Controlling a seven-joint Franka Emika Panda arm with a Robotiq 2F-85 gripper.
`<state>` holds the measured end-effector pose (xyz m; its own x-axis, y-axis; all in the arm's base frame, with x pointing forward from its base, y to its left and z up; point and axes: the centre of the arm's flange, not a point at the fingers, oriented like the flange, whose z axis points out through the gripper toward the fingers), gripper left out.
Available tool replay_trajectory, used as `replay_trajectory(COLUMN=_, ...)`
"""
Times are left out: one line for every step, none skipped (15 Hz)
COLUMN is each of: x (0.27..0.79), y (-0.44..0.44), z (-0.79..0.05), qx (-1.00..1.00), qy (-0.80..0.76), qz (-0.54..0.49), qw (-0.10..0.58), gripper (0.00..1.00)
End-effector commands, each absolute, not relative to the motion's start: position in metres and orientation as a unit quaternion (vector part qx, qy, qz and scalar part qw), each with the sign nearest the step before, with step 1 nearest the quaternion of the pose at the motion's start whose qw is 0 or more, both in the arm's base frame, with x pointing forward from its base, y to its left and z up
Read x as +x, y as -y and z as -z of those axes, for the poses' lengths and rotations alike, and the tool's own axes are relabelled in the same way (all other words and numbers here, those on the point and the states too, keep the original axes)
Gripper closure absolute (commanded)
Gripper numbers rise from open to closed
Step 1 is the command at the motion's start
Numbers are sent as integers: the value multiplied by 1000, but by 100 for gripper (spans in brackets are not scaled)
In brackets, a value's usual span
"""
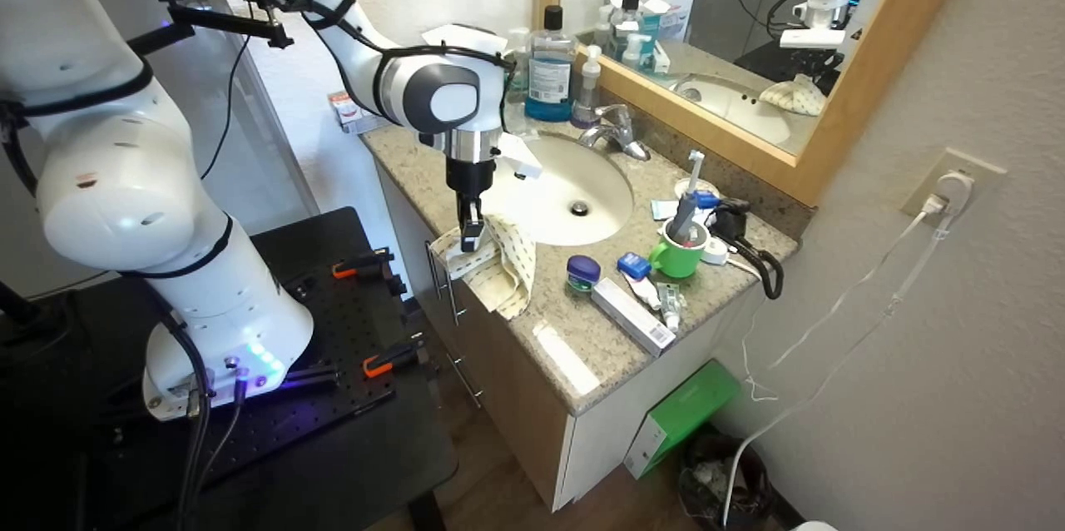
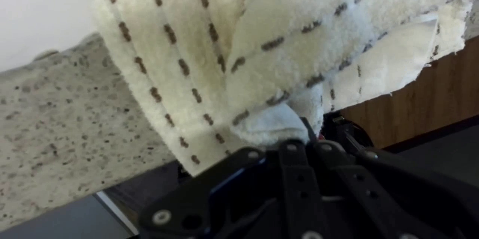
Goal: Unfold the towel once
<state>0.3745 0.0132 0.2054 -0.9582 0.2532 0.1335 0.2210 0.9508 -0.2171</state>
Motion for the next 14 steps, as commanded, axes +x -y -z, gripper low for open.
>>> replay_trajectory(x=376, y=10, z=-226, qx=-120, qy=987, qz=-75, qw=82, gripper=99)
replay_trajectory(x=373, y=13, z=-227, qx=-124, qy=986, qz=-71, qw=81, gripper=99)
replay_trajectory(x=371, y=16, z=-227, qx=-127, qy=986, qz=-67, qw=81, gripper=99)
replay_trajectory(x=370, y=17, z=-226, qx=-134, qy=986, qz=-66, qw=81, gripper=99)
replay_trajectory(x=369, y=17, z=-226, qx=-143, qy=984, qz=-66, qw=80, gripper=99)
replay_trajectory(x=368, y=16, z=-226, qx=-158, qy=982, qz=-69, qw=78, gripper=99)
replay_trajectory(x=366, y=14, z=-228, qx=-188, qy=977, qz=-75, qw=71, gripper=99)
replay_trajectory(x=363, y=15, z=-232, qx=-211, qy=972, qz=-79, qw=60, gripper=99)
replay_trajectory(x=358, y=17, z=-233, qx=-239, qy=966, qz=-84, qw=47, gripper=99)
replay_trajectory(x=373, y=10, z=-213, qx=-198, qy=974, qz=-81, qw=71, gripper=96)
replay_trajectory(x=373, y=15, z=-218, qx=-215, qy=971, qz=-80, qw=63, gripper=96)
replay_trajectory(x=371, y=19, z=-222, qx=-225, qy=969, qz=-79, qw=59, gripper=96)
replay_trajectory(x=370, y=20, z=-224, qx=-229, qy=968, qz=-79, qw=57, gripper=96)
replay_trajectory(x=368, y=20, z=-225, qx=-230, qy=968, qz=-78, qw=56, gripper=96)
